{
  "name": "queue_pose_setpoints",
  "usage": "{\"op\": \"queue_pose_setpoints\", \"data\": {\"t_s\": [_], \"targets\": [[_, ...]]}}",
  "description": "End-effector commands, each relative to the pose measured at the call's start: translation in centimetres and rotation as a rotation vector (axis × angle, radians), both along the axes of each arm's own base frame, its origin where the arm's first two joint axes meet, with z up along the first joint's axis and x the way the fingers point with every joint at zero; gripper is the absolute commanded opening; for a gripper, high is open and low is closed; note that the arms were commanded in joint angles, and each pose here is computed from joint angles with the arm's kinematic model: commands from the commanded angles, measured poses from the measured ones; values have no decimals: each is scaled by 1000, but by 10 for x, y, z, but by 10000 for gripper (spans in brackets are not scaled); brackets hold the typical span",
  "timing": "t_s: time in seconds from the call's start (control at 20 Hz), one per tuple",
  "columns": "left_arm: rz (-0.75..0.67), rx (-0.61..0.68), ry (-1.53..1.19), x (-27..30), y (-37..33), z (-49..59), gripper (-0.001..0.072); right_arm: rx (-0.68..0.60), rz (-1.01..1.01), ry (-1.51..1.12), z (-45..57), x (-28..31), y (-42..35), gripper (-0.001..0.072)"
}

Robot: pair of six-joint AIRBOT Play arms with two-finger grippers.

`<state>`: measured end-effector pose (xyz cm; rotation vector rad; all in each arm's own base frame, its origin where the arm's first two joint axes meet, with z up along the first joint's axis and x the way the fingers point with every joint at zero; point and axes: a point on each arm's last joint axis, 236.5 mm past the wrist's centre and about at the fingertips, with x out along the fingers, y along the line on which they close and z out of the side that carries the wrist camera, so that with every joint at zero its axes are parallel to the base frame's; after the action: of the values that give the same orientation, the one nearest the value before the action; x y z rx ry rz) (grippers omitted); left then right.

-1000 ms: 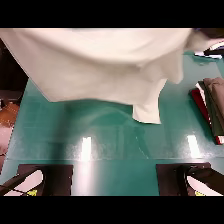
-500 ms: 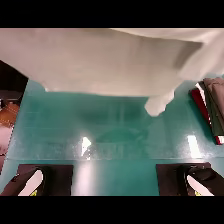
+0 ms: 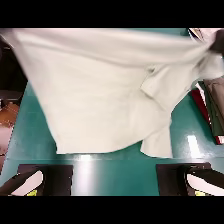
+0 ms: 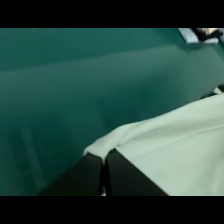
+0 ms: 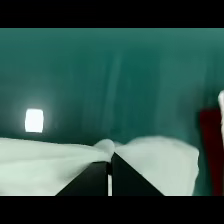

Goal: Fold the shirts.

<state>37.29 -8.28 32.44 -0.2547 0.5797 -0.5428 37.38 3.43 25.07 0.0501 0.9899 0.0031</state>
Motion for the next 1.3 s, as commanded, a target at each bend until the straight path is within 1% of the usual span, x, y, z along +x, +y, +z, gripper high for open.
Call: {"op": "queue_pose_setpoints", "data": {"t_s": [0.0, 0.1, 0.2, 0.25, 0.3, 0.35, 0.4, 0.45, 0.55, 0.65, 0.7, 0.8, 0.85, 0.9, 0.95, 1.1, 1.25], "targets": [[-28, 48, 318, 42, -7, -136, 20, 25, 41, 250, -100, 23, 8, 15], [15, 33, 375, 79, -5, -182, 21, 48, 48, 206, -126, 55, 16, 16], [89, -35, 421, 107, -1, -211, 22, 57, 42, 132, -139, 86, 18, 17], [117, -52, 442, 115, 3, -223, 60, 63, 36, 97, -141, 99, 19, 18], [128, -51, 448, 121, 5, -231, 346, 67, 34, 68, -140, 110, 20, 35], [133, -49, 450, 122, 6, -234, 604, 68, 34, 42, -137, 119, 21, 209], [140, -31, 442, 124, 10, -235, 618, 69, 32, 20, -131, 126, 19, 408], [142, -7, 435, 124, 14, -233, 617, 72, 24, 2, -122, 130, 16, 435], [123, -1, 471, 112, 23, -227, 617, 103, 58, -11, -103, 126, 20, 429], [78, 12, 577, 85, 33, -238, 617, 193, 160, 28, -88, 105, 38, 429], [62, 11, 645, 69, 38, -250, 614, 259, 218, 44, -82, 93, 51, 429], [40, -13, 790, 37, 39, -285, 410, 372, 292, 71, -74, 72, 69, 426], [15, -21, 860, 18, 35, -304, 426, 394, 297, 84, -74, 64, 71, 324], [-9, -35, 923, -2, 29, -324, 425, 389, 294, 92, -77, 57, 69, 237], [-29, -49, 958, -18, 23, -340, 425, 388, 296, 105, -81, 48, 69, 234], [-15, -69, 1048, -52, 17, -379, 425, 396, 277, 110, -90, 32, 69, 233], [-12, -119, 1080, -68, 6, -398, 425, 401, 246, 60, -92, 27, 68, 233]]}}
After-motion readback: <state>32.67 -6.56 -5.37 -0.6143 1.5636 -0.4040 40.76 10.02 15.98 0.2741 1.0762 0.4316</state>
